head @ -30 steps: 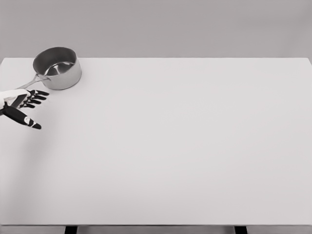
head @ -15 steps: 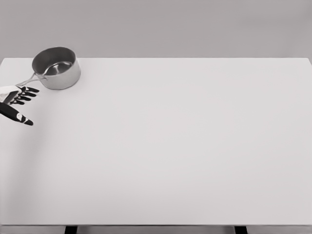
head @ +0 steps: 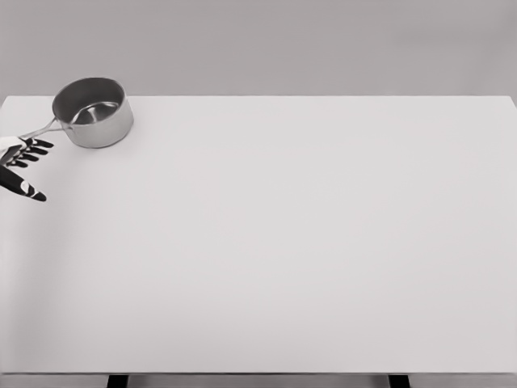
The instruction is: Rotate pot handle
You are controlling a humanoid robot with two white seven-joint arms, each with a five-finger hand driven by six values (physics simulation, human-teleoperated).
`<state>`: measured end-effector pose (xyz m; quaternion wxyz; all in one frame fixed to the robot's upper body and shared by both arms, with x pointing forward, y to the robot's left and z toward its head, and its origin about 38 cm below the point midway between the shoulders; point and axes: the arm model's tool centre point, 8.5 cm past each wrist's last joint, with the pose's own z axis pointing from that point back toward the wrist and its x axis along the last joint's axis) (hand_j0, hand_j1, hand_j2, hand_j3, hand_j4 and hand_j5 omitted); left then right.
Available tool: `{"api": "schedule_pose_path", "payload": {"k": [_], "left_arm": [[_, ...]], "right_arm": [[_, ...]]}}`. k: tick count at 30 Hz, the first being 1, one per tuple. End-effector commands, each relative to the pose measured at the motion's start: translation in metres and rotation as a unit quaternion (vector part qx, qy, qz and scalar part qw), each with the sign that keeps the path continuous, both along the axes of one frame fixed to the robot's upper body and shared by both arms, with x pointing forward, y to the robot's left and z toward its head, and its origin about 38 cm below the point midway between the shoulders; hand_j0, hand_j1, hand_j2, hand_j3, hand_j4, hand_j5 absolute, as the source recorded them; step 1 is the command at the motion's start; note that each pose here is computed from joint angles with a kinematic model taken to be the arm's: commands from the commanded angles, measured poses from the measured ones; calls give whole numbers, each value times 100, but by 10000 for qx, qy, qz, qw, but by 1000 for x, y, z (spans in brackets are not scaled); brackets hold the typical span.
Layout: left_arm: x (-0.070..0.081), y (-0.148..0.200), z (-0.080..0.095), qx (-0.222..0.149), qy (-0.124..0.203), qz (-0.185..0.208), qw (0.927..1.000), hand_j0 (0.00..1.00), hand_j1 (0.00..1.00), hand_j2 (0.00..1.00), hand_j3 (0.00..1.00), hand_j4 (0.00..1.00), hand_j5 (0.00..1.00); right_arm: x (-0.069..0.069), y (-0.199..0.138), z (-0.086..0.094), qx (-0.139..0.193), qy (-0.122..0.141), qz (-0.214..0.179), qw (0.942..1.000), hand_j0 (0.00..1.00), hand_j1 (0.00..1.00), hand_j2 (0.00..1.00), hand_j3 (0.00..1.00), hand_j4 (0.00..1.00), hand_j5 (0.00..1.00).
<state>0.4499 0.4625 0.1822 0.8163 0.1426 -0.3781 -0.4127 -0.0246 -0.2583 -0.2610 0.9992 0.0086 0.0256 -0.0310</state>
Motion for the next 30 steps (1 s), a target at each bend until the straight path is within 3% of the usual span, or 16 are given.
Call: {"api": "schedule_pose_path", "payload": {"k": [1, 4, 7, 19, 30], "left_arm": [[0, 2, -1, 49, 13, 27, 10000, 100, 100, 100, 100, 100, 100], [2, 5, 1, 151, -19, 50, 9999, 100, 100, 100, 100, 100, 100], [14, 0, -4, 197, -38, 123, 9997, 100, 100, 100, 100, 100, 100], [17, 10, -3, 345, -34, 272, 9990, 100, 100, 100, 100, 100, 100], [35, 5, -7, 462, -75, 355, 9983, 100, 100, 100, 100, 100, 100]], "right_arm": [[0, 0, 0, 1, -1, 2, 10000, 100, 100, 100, 100, 100, 100], [0, 0, 0, 1, -1, 2, 10000, 100, 100, 100, 100, 100, 100], [0, 0, 0, 1, -1, 2, 10000, 100, 100, 100, 100, 100, 100], [0, 0, 0, 1, -1, 2, 10000, 100, 100, 100, 100, 100, 100], [0, 0, 0, 1, -1, 2, 10000, 100, 100, 100, 100, 100, 100]]}}
